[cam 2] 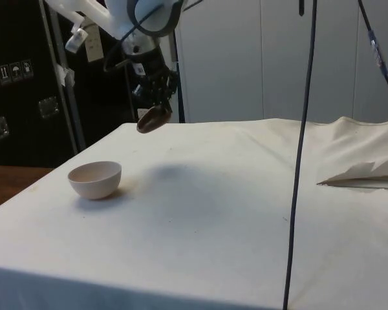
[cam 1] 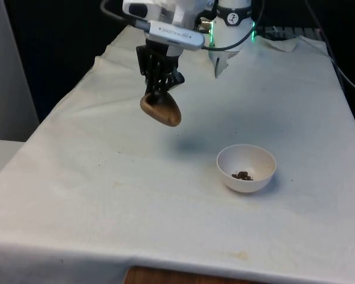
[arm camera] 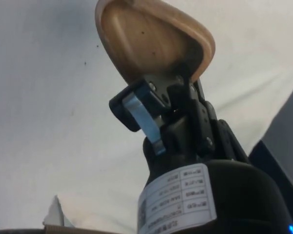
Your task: Pour the coffee beans from the cup into the bowl.
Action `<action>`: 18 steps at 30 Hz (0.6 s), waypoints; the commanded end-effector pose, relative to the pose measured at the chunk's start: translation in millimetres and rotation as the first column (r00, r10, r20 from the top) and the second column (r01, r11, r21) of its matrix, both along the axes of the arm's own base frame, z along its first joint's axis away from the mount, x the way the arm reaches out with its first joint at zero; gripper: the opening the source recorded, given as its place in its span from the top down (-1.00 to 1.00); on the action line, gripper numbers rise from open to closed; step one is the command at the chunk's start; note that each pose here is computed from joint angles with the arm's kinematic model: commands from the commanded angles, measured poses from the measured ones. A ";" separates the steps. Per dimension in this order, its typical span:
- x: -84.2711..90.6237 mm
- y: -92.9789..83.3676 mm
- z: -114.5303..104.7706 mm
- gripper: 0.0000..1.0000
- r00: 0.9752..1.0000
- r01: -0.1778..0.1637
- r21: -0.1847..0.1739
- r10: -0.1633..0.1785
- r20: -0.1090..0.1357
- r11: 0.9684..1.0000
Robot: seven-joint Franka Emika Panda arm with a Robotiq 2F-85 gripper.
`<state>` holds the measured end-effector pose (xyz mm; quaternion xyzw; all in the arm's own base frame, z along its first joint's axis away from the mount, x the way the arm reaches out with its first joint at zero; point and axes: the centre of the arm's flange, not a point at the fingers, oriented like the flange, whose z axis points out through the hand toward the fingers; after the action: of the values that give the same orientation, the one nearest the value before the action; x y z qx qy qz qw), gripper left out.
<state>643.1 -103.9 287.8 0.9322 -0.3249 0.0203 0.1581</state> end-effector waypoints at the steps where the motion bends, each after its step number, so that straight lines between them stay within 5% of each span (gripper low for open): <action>1: 0.3 -2.5 -5.3 1.00 1.000 -0.008 0.016 0.008 0.011 1.000; 18: -3.1 -18.9 -46.1 1.00 0.996 -0.084 0.029 0.084 0.019 0.996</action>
<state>640.0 -122.8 241.7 0.9471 -0.2870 0.0303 0.1406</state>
